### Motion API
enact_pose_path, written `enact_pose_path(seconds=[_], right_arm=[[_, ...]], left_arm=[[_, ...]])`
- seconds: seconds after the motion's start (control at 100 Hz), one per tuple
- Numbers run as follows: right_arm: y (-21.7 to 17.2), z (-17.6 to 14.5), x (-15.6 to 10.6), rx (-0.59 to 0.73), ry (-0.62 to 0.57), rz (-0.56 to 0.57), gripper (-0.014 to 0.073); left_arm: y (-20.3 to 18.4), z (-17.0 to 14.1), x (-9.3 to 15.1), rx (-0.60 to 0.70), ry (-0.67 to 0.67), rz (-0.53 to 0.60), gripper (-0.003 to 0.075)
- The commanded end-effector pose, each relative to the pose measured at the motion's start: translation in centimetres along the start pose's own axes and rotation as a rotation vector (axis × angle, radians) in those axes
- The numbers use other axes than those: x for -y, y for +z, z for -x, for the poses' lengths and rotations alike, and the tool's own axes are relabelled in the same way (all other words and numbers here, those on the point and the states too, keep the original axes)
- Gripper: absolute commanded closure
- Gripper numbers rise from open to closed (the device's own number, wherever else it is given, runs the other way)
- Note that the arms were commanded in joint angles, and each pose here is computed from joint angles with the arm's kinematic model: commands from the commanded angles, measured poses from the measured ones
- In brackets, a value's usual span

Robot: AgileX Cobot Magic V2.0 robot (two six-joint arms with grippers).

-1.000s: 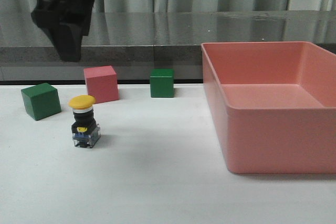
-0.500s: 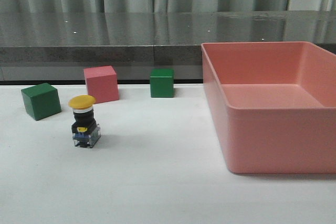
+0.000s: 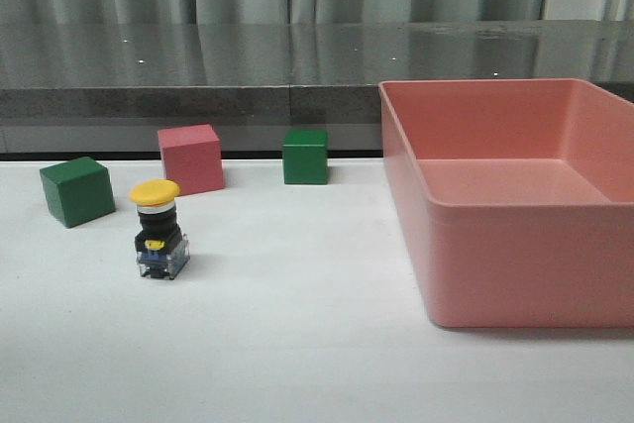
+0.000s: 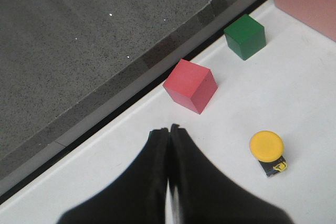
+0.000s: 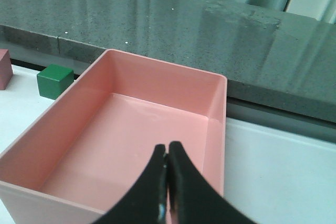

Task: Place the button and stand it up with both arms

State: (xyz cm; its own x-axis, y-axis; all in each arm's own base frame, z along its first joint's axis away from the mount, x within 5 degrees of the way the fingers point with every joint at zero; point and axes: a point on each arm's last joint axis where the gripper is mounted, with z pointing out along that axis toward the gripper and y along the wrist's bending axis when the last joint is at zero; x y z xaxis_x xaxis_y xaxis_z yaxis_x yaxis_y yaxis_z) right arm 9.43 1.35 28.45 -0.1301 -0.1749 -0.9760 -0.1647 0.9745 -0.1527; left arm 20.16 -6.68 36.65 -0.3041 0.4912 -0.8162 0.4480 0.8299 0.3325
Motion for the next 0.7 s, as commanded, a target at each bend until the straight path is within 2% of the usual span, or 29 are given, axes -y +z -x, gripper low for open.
enact_pose_path(seconds=[0.0, 0.12, 0.31, 0.69], right_arm=[[-0.2, 1.5, 0.4, 0.097, 0.003, -0.032, 0.0704], [-0.2, 1.5, 0.4, 0.097, 0.003, -0.032, 0.0704], [-0.2, 1.5, 0.4, 0.097, 0.003, -0.032, 0.0704], [-0.2, 1.5, 0.4, 0.097, 0.003, -0.032, 0.0704]], left_arm=[[-2.3, -0.6, 0.2, 0.195, -0.052, 0.062, 0.0739], [-3.5, -4.0, 1.6, 0.256, -0.084, 0.072, 0.0739], [-4.9, -7.2, 2.9, 0.333, -0.106, 0.092, 0.0739], [-5.1, -8.3, 3.3, 0.322, -0.106, 0.088, 0.0739]])
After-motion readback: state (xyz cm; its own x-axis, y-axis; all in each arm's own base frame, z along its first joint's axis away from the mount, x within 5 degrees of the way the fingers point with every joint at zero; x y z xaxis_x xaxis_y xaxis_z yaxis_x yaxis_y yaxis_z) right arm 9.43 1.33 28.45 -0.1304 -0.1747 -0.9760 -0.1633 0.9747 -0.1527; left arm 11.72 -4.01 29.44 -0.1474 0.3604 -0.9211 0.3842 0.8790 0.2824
